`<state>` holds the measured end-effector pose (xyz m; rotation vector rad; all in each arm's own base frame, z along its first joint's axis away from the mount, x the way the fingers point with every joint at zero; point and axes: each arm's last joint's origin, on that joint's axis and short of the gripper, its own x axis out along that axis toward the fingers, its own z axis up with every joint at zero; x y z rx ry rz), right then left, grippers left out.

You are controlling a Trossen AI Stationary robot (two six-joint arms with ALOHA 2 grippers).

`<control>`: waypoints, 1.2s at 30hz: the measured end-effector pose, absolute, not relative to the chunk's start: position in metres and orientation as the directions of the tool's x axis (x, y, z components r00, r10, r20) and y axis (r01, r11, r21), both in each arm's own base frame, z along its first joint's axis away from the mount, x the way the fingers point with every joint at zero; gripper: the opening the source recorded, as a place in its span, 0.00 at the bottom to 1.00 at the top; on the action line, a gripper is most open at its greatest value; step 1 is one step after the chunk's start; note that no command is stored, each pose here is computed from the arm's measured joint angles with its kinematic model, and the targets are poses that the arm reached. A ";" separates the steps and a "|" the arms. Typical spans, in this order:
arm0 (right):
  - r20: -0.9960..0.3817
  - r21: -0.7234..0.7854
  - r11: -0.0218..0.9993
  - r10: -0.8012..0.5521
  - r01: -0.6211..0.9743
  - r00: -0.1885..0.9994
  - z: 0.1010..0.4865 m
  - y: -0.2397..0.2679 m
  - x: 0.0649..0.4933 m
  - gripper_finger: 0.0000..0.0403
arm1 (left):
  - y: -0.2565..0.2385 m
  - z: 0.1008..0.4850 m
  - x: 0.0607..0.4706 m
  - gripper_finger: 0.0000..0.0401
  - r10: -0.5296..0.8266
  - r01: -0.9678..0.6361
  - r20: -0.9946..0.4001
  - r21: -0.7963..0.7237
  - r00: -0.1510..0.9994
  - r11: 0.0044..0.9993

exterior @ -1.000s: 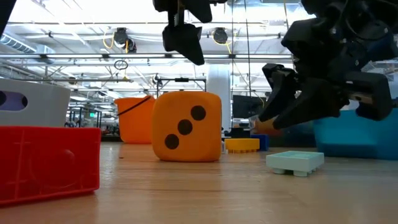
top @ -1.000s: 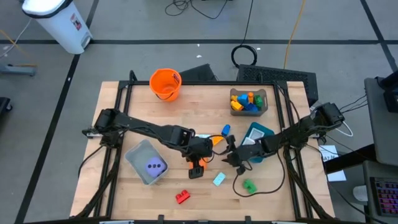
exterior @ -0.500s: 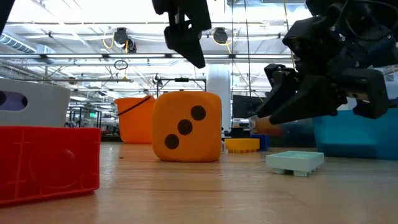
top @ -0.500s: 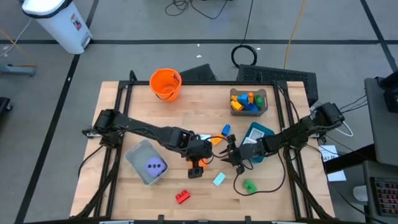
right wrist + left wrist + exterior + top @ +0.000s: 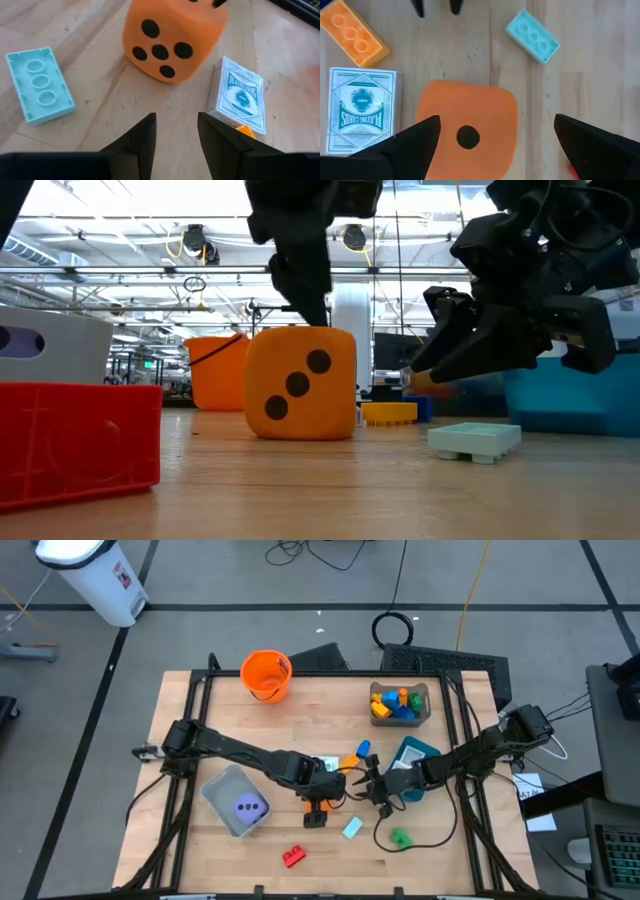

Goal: Pick & Place Toys
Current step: Put the orange dice into the gray bin

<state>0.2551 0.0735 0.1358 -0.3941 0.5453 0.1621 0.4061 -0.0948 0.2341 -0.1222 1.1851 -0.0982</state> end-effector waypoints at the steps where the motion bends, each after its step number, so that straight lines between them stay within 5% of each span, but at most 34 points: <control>1: -0.534 -0.320 0.914 0.044 -0.250 0.844 0.136 0.073 0.255 0.34 | -0.095 0.232 0.406 1.00 -0.138 0.022 -0.920 -0.140 0.366 0.990; 36: -0.541 -0.315 0.917 0.038 -0.245 0.840 0.135 0.071 0.255 0.34 | -0.088 0.213 0.409 1.00 -0.065 -0.020 -0.954 -0.074 0.292 0.997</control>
